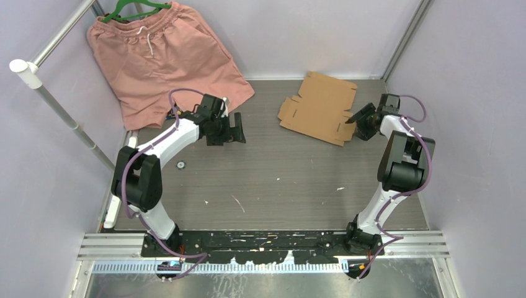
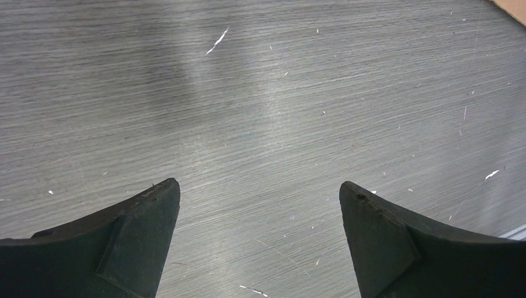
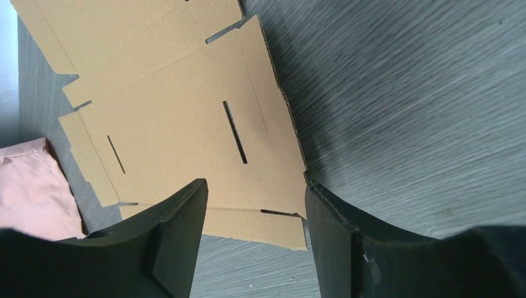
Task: Fold the paper box
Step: Fold the paper box at the center of the board.
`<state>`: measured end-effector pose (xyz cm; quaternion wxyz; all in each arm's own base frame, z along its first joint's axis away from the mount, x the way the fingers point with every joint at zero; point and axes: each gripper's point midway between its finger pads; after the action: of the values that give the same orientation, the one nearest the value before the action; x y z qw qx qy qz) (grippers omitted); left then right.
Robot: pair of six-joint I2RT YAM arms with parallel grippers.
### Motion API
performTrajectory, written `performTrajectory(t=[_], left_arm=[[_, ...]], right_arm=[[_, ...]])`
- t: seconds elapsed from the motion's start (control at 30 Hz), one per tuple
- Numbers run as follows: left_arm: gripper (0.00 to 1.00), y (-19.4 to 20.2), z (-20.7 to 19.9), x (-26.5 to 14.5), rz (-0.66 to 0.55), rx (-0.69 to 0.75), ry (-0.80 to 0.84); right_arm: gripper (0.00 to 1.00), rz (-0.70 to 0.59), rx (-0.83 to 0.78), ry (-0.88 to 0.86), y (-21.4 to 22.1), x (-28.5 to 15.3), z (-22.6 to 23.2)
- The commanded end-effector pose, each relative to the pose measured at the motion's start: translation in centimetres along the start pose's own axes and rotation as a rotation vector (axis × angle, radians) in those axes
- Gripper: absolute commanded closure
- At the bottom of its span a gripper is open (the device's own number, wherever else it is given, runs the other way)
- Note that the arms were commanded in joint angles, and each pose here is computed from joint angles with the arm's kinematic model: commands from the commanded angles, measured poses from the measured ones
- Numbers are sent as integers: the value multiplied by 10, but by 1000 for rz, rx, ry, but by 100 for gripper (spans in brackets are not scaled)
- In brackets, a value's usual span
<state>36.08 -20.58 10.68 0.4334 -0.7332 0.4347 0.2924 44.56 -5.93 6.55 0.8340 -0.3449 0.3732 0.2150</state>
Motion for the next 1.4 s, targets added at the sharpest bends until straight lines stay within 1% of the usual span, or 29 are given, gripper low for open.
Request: performTrajectory(t=[0.0,0.23,0.47,0.77,0.93,1.03,1.1,1.2,1.33,1.37], left_arm=[[0,-12,-17,-15,-49,31,46],[0,-8,-14,-11,-45,25,45],[0,-10,-19,-11,-49,18,67],[0,-6,-16,-3,-35,13,63],[0,-6,-15,-2,-33,11,61],[0,-5,-14,-1,-32,12,59],[0,-4,-14,-1,-31,9,60],[0,-2,-13,0,-27,5,63],[0,1,-11,-2,-27,8,59],[0,2,-10,-2,-27,8,57]], right_arm=[[35,-106,-51,-2,-26,-21,9],[37,-77,-48,64,-22,-10,-7],[40,-61,-20,32,-20,8,-6],[42,-67,-18,-6,-22,22,1],[51,-62,-40,-8,-18,26,8],[61,-66,-63,-2,-15,24,11],[65,-66,-79,5,-12,23,13],[66,-54,-91,9,-7,26,14],[73,-47,-101,12,-3,27,16],[77,-45,-112,16,-1,26,17]])
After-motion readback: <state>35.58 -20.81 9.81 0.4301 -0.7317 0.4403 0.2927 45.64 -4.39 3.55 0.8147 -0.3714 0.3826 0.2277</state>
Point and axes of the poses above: each gripper's point midway between its finger pads, its own x axis out along the fingers, its own z axis along the line the jaws close on, y = z × x, and after that the axes turned 10 degrees about -x, right-handed
